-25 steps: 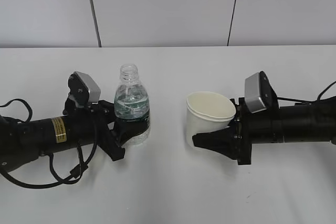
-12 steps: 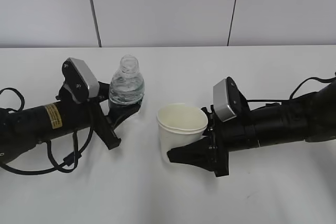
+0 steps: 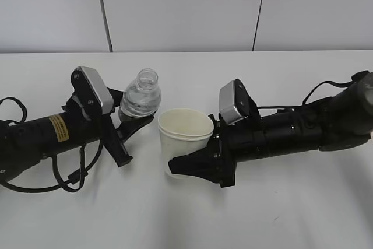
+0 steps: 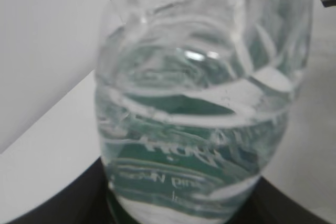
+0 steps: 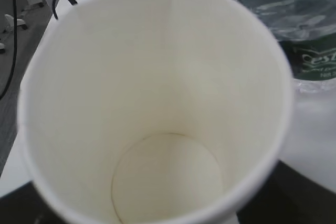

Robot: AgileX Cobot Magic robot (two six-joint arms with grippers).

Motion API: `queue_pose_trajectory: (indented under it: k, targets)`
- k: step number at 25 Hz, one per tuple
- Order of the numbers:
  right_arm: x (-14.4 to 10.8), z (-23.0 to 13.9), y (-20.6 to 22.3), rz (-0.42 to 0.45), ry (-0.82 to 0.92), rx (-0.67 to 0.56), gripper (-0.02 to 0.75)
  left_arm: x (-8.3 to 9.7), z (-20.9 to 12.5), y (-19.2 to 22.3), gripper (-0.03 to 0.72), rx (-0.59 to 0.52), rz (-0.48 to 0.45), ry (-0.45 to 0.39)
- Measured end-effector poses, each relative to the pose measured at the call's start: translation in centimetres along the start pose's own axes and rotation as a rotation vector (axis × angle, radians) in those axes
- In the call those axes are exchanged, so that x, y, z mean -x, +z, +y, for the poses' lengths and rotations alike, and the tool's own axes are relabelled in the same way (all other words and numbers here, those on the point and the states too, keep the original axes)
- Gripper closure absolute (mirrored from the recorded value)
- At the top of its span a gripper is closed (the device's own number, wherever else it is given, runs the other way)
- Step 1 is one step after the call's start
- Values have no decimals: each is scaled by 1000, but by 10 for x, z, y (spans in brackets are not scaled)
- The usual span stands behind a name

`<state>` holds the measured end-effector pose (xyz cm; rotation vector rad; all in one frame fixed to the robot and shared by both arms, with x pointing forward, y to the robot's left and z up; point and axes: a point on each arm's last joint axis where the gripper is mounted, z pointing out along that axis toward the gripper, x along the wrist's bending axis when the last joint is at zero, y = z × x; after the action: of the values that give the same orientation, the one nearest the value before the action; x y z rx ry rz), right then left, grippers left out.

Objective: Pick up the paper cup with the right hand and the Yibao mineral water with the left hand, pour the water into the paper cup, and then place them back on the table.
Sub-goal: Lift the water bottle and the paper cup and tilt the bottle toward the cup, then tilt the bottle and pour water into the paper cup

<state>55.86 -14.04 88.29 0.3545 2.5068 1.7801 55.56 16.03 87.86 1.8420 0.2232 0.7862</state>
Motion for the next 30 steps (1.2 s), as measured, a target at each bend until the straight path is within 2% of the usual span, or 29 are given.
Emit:
queue_pose_trajectory:
  k: [4,11,16,24,30]
  targets:
    - [0,2,8,19,15,1,217,-2,1,0,335,-1,19,22]
    - [-4,10,22,34,-14,-21,217,-7,8,-2,337,6,45,128]
    - [1,14,24,18,1,-25,217,-12,16,-4,337,17,63,258]
    - [2,15,24,15,25,-26,217,-18,21,-6,337,4,114,420]
    - [2,14,24,11,28,-30,217,-19,20,-6,338,-5,125,484]
